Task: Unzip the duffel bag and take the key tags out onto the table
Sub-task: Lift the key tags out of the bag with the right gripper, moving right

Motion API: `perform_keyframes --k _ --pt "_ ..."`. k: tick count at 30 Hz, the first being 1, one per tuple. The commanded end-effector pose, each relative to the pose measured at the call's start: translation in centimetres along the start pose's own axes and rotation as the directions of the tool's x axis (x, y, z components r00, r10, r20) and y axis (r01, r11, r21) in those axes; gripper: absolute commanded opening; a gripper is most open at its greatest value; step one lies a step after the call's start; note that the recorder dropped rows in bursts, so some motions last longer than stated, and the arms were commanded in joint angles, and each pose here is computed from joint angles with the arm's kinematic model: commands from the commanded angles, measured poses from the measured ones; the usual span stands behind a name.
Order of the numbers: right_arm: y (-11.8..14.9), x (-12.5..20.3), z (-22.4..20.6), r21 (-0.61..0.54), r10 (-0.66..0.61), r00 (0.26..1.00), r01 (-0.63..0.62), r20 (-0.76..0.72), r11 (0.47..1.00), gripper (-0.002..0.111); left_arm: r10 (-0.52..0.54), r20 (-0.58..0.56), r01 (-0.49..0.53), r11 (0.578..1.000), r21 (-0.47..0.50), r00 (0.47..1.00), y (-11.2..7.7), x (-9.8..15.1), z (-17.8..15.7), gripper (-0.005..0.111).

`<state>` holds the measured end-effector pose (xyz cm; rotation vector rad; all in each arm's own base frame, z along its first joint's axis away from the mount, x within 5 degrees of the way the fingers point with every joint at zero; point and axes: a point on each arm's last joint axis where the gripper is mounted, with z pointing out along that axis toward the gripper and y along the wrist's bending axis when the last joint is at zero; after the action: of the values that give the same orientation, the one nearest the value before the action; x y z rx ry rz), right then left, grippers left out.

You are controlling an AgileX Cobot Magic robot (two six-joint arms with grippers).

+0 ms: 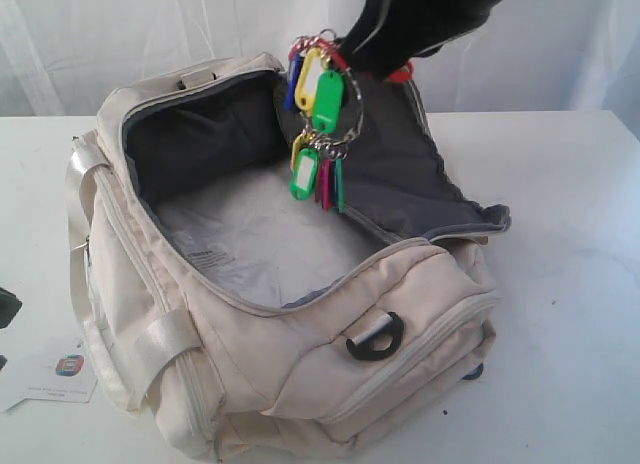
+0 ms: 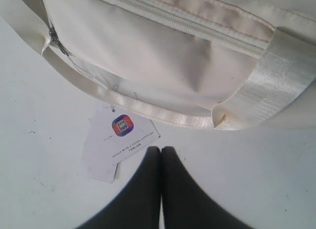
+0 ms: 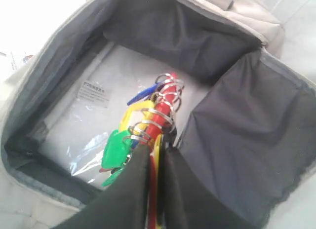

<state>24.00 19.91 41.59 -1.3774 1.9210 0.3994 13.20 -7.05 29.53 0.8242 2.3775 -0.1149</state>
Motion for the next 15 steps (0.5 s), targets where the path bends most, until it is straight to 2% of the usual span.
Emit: perform_keyframes --k 1,10,15 --pt "-0.4 1.1 -3.9 0.069 0.054 0.998 -0.052 -0.031 0.996 0.000 -0.018 -0.002 0.018 1.000 0.012 1.000 -0.2 0.2 -0.1 0.000" --pt "0.4 5.7 -7.9 0.196 0.180 0.979 -0.158 -0.095 0.968 0.000 -0.018 -0.002 0.018 1.000 0.012 1.000 -0.2 0.2 -0.1 0.000" --pt "1.3 9.4 -9.1 0.302 0.272 0.950 -0.217 -0.154 0.928 0.000 -0.018 -0.002 0.018 1.000 0.012 1.000 -0.2 0.2 -0.1 0.000"
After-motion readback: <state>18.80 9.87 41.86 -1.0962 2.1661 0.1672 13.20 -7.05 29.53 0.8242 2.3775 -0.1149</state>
